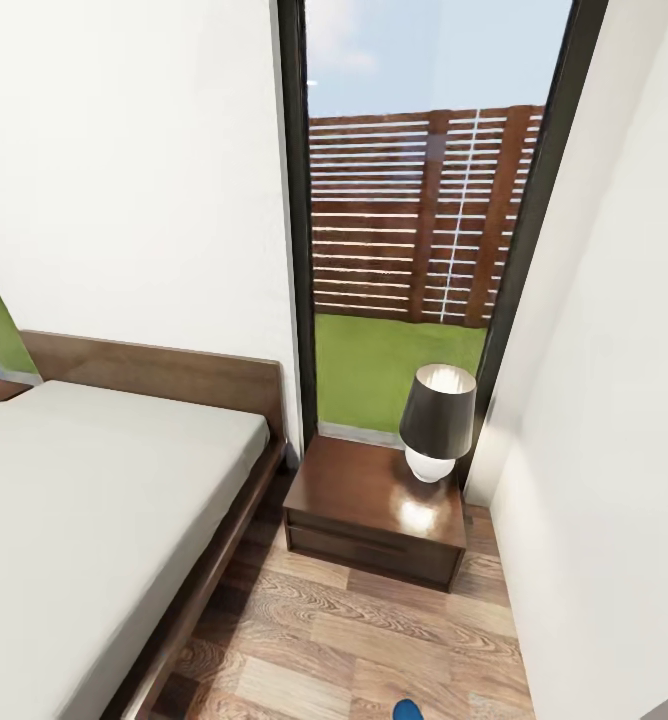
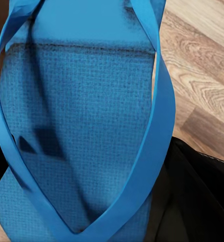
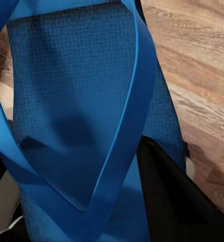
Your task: In the bedroom, move the book from the bed onto either nightstand, and place the two sandals side by side next to the bed.
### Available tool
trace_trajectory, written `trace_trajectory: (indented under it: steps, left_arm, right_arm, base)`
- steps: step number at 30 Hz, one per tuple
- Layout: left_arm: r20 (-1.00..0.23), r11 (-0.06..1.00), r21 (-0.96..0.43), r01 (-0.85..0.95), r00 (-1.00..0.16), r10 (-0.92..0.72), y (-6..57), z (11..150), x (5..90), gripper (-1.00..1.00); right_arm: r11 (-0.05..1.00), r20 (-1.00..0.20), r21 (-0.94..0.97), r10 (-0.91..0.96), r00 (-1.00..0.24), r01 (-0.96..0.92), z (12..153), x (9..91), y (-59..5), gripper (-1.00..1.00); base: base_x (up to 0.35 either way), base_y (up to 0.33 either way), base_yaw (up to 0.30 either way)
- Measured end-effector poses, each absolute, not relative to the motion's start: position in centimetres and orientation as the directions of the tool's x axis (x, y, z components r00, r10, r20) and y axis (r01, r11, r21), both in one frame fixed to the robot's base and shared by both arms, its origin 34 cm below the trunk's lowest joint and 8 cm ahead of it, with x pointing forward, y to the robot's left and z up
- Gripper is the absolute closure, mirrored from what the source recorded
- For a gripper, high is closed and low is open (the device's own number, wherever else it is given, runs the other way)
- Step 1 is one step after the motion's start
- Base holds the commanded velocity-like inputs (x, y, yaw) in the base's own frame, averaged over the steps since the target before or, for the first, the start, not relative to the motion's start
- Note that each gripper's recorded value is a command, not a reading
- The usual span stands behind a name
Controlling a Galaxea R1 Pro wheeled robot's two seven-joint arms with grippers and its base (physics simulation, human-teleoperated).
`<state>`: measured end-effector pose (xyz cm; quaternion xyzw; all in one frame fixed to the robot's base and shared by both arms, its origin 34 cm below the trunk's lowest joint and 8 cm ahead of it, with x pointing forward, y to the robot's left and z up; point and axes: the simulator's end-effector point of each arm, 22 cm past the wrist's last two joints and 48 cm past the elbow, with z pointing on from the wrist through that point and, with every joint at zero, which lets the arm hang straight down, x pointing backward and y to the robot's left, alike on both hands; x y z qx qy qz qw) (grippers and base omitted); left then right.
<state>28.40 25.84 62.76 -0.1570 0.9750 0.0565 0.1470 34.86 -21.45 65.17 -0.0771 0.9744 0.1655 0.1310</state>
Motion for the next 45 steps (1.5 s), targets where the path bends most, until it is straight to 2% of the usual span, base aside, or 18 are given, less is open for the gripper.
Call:
trace_trajectory:
  steps: [18, 45]
  left_arm:
    - [-0.304, 0.951, 0.061, -0.304, -0.913, -0.272, 25.4, 62.8, 28.5, 1.0]
    - [-0.304, 0.955, 0.059, -0.291, -0.916, -0.261, 25.0, 62.8, 28.5, 1.0]
  right_arm:
    - [0.935, -0.269, 0.308, -0.092, -0.959, -0.176, 64.8, 33.6, -21.5, 1.0]
    - [0.934, -0.266, 0.309, -0.093, -0.96, -0.176, 64.7, 33.4, -21.3, 1.0]
  base:
    - [-0.028, -0.054, 0.014]
    - [-0.013, -0.086, 0.238]
